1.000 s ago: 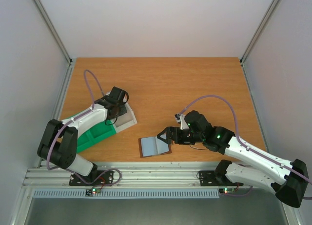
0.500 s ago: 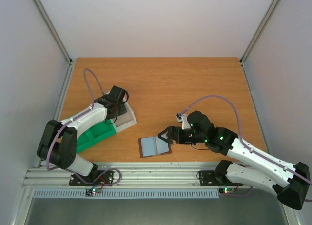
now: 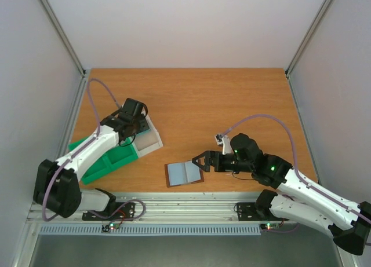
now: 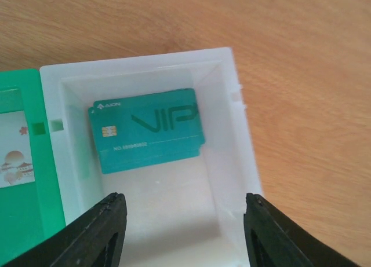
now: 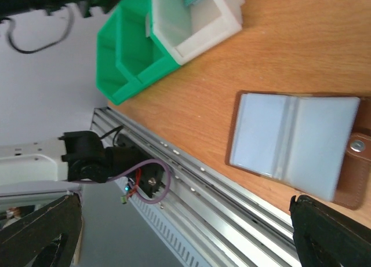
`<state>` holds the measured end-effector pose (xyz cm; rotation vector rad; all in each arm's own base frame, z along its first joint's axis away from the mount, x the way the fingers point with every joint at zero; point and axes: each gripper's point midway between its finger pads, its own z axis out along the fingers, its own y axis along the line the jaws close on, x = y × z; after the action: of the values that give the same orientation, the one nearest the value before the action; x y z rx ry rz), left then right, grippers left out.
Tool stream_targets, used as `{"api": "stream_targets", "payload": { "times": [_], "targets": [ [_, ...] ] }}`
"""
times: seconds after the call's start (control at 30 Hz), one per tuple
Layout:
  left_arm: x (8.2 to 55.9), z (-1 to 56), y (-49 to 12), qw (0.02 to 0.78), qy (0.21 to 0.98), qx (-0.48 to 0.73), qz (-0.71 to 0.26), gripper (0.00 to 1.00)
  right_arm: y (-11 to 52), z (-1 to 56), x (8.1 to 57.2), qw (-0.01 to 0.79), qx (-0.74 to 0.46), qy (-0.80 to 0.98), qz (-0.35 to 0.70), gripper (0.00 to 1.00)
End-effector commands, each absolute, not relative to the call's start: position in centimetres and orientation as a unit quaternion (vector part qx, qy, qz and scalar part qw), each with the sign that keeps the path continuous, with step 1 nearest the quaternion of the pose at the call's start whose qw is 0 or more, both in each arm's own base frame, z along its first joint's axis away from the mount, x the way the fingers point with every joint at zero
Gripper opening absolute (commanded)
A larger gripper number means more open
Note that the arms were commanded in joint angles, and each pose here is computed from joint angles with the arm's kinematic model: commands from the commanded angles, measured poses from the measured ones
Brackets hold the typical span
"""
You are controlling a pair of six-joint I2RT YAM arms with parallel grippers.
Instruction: Take the credit cards out of the card holder
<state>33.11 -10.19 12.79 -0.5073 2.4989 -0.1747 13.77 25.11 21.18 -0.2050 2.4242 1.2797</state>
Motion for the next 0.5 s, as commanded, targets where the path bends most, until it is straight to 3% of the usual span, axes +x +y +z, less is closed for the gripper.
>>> {"api": "stream_targets", "payload": {
  "times": [0.0, 0.3, 0.37, 0.47],
  "targets": [
    [32.0, 15.2, -11.1, 0.303, 0.931, -0.168, -0.117, 0.58, 24.1, 20.2, 14.0, 0.198, -0.072, 0.885, 0.416, 0.99],
    [27.0, 16.0, -15.2, 0.255, 0.926, -0.097, -0.262, 0.64, 24.6, 16.3, 14.0, 0.148, -0.087, 0.915, 0.366, 0.95],
    [25.9, 15.7, -16.0, 0.244, 0.921, -0.087, -0.291, 0.63, 24.5, 15.3, 14.2, 0.144, -0.091, 0.922, 0.349, 0.88],
    [24.2, 14.9, -16.9, 0.227, 0.918, -0.076, -0.316, 0.62, 24.4, 13.7, 14.7, 0.14, -0.09, 0.931, 0.325, 0.69]
  ]
}}
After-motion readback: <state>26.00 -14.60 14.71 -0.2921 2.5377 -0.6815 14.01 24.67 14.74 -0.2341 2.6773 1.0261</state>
